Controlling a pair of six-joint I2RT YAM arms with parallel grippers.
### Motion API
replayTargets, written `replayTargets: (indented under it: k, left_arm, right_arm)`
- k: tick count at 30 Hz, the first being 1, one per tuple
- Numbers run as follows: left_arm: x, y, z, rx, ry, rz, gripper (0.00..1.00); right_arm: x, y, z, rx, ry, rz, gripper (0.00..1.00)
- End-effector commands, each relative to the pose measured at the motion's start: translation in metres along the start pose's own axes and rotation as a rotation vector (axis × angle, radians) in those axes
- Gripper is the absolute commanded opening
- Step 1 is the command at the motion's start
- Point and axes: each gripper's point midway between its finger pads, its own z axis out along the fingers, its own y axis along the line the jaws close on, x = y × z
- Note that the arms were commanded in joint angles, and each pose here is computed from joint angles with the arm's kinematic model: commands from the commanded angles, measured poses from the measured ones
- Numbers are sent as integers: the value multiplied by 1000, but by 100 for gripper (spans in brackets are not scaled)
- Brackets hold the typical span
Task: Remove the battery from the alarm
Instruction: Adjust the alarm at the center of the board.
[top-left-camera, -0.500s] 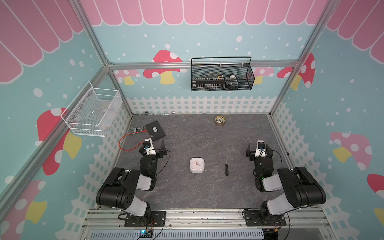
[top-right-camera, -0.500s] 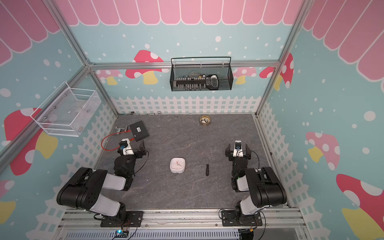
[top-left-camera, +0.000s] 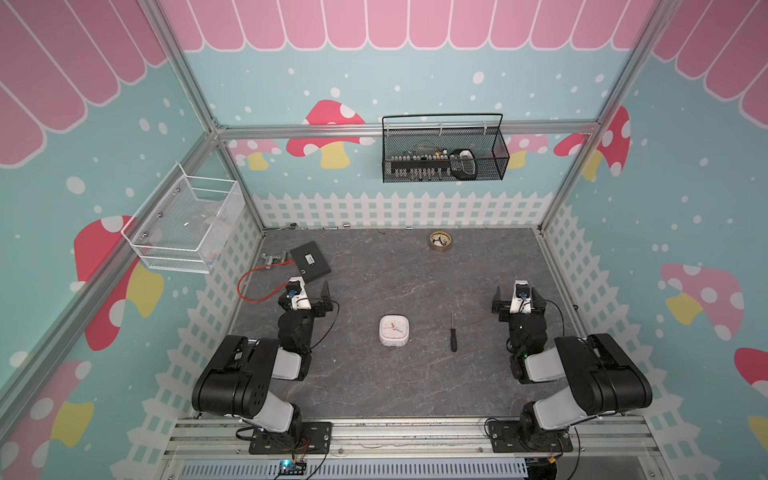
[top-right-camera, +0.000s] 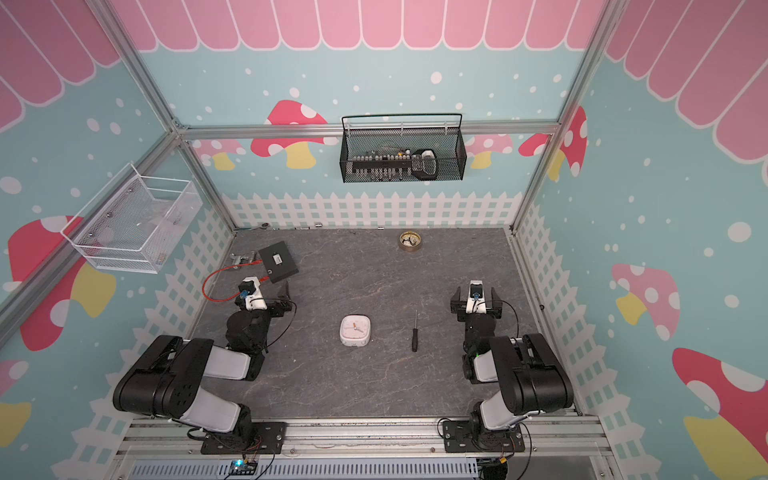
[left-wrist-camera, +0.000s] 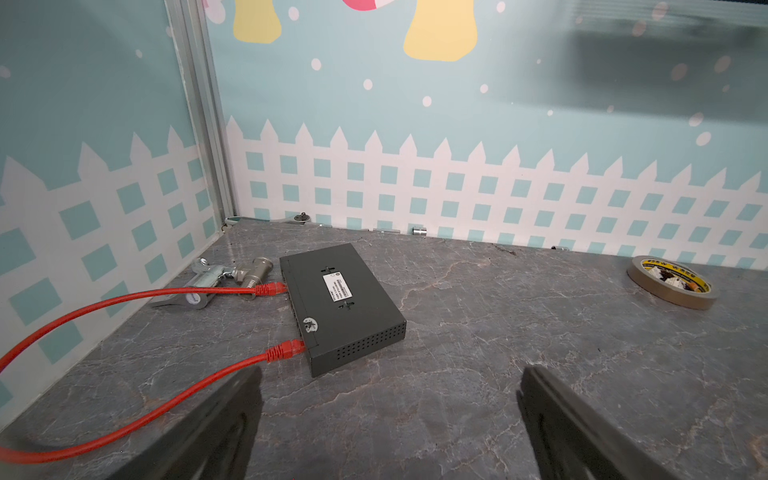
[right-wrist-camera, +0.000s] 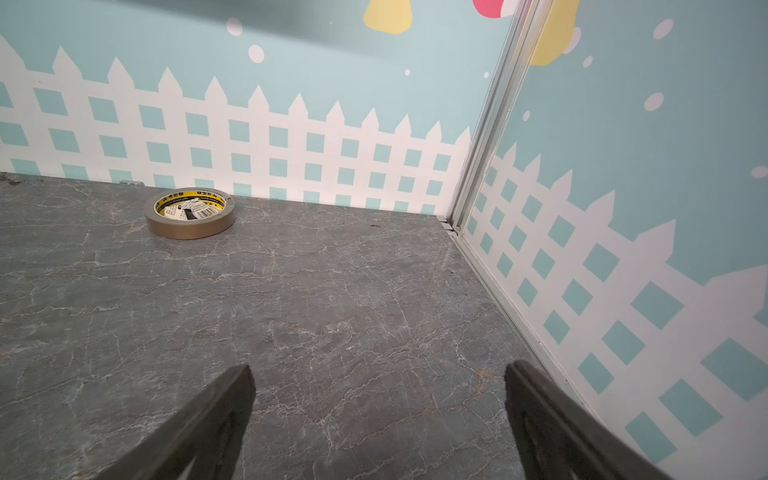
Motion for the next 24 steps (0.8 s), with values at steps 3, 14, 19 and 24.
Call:
replayTargets:
  k: [3,14,19,24]
  left_arm:
    - [-2,-2,3,15,2,-1,100]
    - [-2,-2,3,16,0,-1,100]
    - [-1,-2,3,16,3,-1,100]
    - [-11,1,4,-12,-8,-4,87]
  right_arm:
    - [-3,-2,3,9,-7,14,99]
    - [-3,-2,3,10,-9,15,99]
    - [-3,-3,3,11,-9,15,99]
    - [-3,-3,4,6,-5,19,99]
